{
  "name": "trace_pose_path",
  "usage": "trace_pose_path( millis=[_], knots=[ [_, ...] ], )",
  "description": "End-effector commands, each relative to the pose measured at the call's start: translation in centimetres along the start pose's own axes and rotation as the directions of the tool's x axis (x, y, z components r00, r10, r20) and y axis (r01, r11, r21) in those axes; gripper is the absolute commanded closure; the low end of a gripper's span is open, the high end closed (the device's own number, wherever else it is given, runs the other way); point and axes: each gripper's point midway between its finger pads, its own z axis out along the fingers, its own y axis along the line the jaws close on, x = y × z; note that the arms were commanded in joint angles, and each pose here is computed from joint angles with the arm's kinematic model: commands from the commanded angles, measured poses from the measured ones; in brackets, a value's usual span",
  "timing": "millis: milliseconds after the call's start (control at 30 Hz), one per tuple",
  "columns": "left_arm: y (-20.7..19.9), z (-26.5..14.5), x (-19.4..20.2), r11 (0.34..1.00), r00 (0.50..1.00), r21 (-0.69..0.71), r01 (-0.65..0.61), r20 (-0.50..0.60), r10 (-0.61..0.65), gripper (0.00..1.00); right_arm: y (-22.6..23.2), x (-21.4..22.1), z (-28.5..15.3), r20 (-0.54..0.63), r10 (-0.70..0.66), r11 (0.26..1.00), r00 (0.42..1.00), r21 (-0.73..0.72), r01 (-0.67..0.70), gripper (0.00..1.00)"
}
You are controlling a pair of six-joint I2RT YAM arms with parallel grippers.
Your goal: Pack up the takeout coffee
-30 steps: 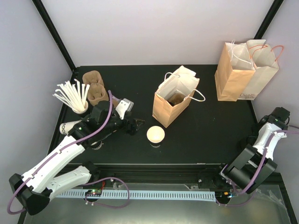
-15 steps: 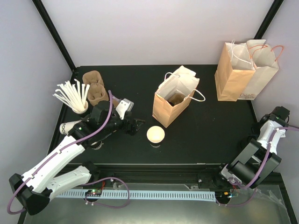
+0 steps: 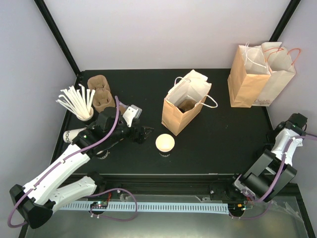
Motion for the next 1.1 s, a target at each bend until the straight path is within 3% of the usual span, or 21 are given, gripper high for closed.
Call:
trace_pose_path(
  millis=[0,233,667,867,1067],
  knots=[
    [-0.4,-0.6,-0.8,1.000,1.000,0.012,-0.003,0.020,0.002,0.01,0.1,0.5,-1.1,-0.001,0.009,0.999,1.000,-0.041,-0.009,0.99],
    [-0.4,-0.5,-0.7,1.000,1.000,0.019,0.001,0.020,-0.001,0.01,0.3,2.1,-2.1,-0.005,-0.018,0.995,1.000,-0.096,0.017,0.99],
    [-0.7,-0.5,-0.9,0.999,1.000,0.033,0.002,0.025,-0.003,0.01,2.5,8.9,-2.3,-0.082,-0.145,0.977,0.986,-0.172,0.129,0.99],
    [-0.8,-0.6,-1.1,0.999,1.000,0.034,0.002,0.029,-0.003,0.01,3.1,6.8,-4.0,-0.005,-0.181,0.976,0.983,-0.126,0.179,0.80],
    [-0.9,-0.6,-1.2,0.999,0.999,0.041,0.003,0.031,-0.004,0.01,3.6,6.0,-5.0,0.016,-0.176,0.976,0.984,-0.129,0.176,0.78]
  ],
)
